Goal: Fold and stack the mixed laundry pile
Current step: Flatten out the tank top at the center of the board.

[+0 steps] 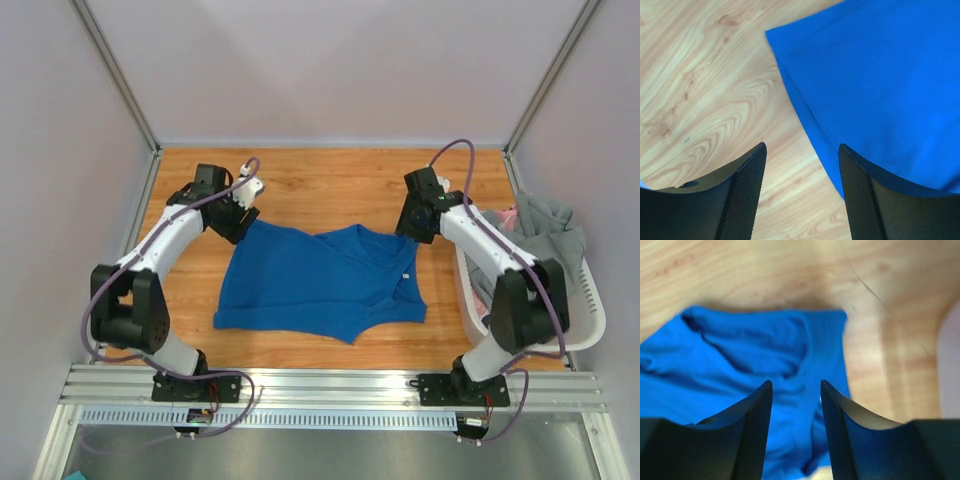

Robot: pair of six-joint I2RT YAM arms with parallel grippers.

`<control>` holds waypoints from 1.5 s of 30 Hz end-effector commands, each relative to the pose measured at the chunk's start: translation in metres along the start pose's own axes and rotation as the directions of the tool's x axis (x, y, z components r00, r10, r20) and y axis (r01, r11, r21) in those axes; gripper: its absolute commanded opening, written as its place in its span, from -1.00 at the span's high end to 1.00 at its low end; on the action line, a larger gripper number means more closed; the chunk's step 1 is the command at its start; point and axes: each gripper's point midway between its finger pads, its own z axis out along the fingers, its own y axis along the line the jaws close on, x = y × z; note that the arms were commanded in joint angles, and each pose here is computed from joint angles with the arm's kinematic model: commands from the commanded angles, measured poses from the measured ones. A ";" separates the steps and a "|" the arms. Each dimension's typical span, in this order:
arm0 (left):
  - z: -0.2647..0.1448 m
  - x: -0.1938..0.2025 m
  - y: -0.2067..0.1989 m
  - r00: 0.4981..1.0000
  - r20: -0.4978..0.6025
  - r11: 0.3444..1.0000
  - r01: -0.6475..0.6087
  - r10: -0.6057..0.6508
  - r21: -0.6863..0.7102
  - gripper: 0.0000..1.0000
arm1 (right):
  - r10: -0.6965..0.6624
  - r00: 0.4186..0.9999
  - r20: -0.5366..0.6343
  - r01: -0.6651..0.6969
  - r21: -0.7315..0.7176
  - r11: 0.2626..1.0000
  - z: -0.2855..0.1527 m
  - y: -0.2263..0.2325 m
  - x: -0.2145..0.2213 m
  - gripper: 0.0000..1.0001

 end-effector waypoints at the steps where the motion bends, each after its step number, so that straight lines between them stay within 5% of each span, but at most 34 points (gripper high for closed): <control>1: 0.013 -0.035 0.039 0.986 0.069 0.980 0.157 -0.149 -0.122 -0.36 | -0.061 0.998 0.032 0.061 0.020 0.998 0.029 0.015 -0.030 0.07; 9: 0.078 -0.019 0.069 0.959 -0.035 0.956 0.278 -0.282 -0.095 -0.27 | -0.093 0.994 -0.064 0.102 0.159 0.982 0.083 -0.001 -0.021 0.10; 20: 0.125 -0.015 0.046 0.937 -0.078 0.938 0.344 -0.339 0.050 -0.23 | -0.104 0.991 -0.089 0.121 0.218 0.969 0.104 -0.012 -0.018 0.43; 24: 0.129 -0.016 0.043 0.937 -0.094 0.937 0.343 -0.336 0.069 0.19 | -0.087 0.992 -0.091 0.106 0.226 0.968 0.111 -0.017 -0.020 0.95; 26: 0.130 -0.016 0.040 0.940 -0.104 0.940 0.333 -0.325 0.073 0.49 | -0.087 0.994 -0.069 0.100 0.215 0.971 0.107 -0.013 -0.030 0.99; 28: 0.132 -0.015 0.038 0.940 -0.117 0.941 0.331 -0.321 0.071 1.00 | -0.095 0.994 -0.054 0.104 0.211 0.972 0.101 -0.010 -0.039 0.99; 45: 0.100 -0.022 0.108 0.925 0.001 0.912 0.374 -0.379 -0.171 1.00 | 0.003 0.997 0.071 -0.009 0.092 0.996 0.100 0.028 -0.128 0.99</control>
